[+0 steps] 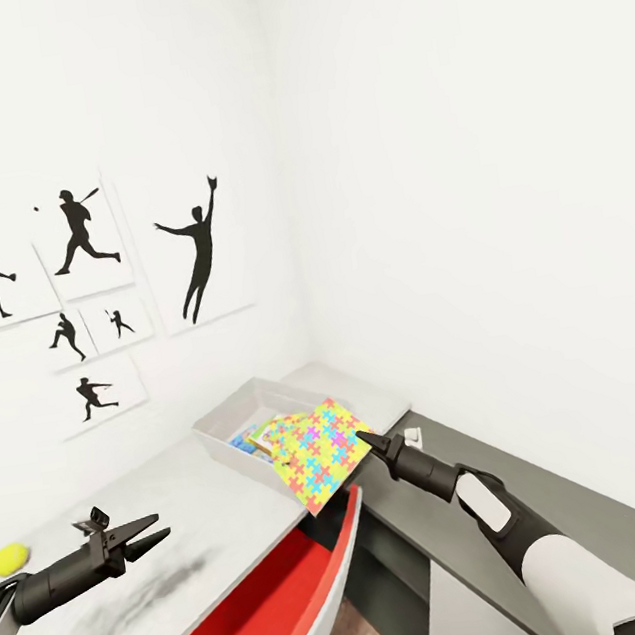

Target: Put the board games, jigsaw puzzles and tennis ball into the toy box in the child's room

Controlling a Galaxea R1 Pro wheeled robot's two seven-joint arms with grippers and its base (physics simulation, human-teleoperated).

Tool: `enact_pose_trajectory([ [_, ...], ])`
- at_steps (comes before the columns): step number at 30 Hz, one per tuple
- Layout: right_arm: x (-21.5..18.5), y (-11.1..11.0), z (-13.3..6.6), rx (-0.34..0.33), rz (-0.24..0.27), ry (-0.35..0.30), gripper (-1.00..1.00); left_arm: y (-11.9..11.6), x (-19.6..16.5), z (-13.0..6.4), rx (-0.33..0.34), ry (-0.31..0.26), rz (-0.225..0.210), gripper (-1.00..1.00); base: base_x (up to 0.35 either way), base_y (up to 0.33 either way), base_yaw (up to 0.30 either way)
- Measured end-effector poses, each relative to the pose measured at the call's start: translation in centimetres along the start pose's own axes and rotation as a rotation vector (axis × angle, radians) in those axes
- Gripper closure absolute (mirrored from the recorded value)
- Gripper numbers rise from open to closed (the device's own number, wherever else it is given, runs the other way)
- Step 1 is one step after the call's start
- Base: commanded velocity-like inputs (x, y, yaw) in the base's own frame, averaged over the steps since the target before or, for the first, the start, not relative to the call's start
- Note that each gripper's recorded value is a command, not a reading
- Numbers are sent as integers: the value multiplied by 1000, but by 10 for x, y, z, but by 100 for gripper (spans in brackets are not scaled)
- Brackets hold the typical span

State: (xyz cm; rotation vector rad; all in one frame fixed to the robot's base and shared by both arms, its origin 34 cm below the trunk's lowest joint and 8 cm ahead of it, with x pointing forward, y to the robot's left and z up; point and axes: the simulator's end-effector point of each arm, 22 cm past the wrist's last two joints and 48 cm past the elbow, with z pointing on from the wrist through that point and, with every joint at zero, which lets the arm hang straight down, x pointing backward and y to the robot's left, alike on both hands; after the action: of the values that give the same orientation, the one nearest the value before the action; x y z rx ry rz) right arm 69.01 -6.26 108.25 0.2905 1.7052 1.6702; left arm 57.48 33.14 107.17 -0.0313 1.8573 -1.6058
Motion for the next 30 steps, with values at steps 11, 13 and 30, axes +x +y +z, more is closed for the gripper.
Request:
enact_pose_trajectory([
  [11, -9, 18, 5, -33, -40, -6, 100, -2, -6, -3, 5, -24, 5, -100, 7, 4, 0],
  [13, -9, 18, 5, -33, -41, -6, 100, -2, -7, -3, 4, -25, 5, -100, 0, 0, 0],
  [30, -7, 17, 7, -23, -49, -1, 100, -2, -7, -4, 4, -26, 6, -100, 109, 35, 0],
])
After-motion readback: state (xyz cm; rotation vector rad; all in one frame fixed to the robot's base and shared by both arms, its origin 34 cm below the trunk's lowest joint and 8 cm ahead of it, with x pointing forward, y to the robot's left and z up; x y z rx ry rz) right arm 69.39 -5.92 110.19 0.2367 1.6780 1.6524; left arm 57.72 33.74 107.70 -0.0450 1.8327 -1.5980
